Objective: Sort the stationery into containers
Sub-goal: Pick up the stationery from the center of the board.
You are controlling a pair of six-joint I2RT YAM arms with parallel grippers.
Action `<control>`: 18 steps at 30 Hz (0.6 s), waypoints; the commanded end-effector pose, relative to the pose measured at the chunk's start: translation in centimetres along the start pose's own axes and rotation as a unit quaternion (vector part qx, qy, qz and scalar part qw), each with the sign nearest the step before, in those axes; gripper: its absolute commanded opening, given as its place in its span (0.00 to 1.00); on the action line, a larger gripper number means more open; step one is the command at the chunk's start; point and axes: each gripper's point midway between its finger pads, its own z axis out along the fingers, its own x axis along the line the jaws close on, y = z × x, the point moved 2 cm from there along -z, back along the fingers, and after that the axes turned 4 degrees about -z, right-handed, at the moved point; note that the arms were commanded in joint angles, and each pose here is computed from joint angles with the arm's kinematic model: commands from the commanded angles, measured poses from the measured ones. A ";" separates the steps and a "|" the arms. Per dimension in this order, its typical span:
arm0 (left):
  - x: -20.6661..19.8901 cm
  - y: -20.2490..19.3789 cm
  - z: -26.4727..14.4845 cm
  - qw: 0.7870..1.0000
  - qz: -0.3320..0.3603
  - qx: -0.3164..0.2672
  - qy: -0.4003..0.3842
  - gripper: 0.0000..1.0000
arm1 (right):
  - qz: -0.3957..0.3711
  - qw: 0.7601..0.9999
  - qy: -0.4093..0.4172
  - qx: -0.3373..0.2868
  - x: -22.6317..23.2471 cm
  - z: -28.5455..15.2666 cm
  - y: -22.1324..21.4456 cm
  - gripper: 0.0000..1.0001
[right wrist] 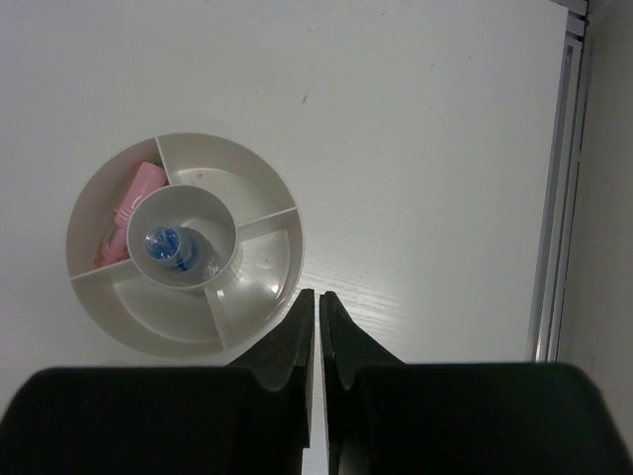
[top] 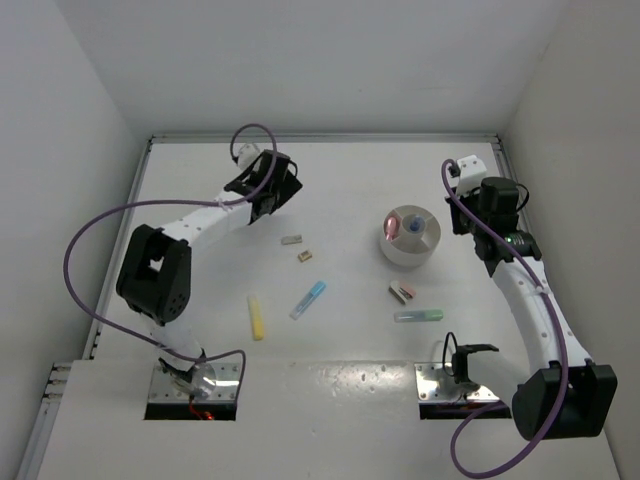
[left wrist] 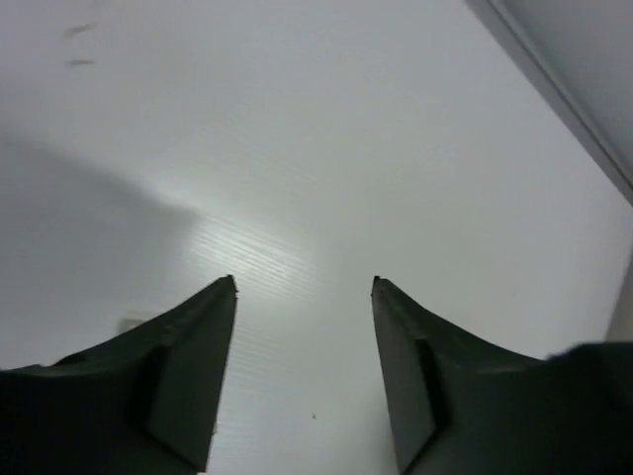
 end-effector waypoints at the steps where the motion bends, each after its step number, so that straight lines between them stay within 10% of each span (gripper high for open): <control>1: 4.9 -0.3 -0.8 0.987 -0.058 -0.008 0.150 0.65 | -0.003 1.000 0.006 -0.019 0.2 0.2 0.9 0.05; 5: 5.9 -1.0 -0.2 0.979 -0.098 0.001 0.178 0.75 | -0.003 1.000 0.001 -0.018 0.1 0.2 0.8 0.05; 18: 10.5 -6.8 2.6 0.938 -0.168 0.074 0.294 0.66 | -0.003 1.000 0.001 -0.018 0.1 0.2 0.8 0.05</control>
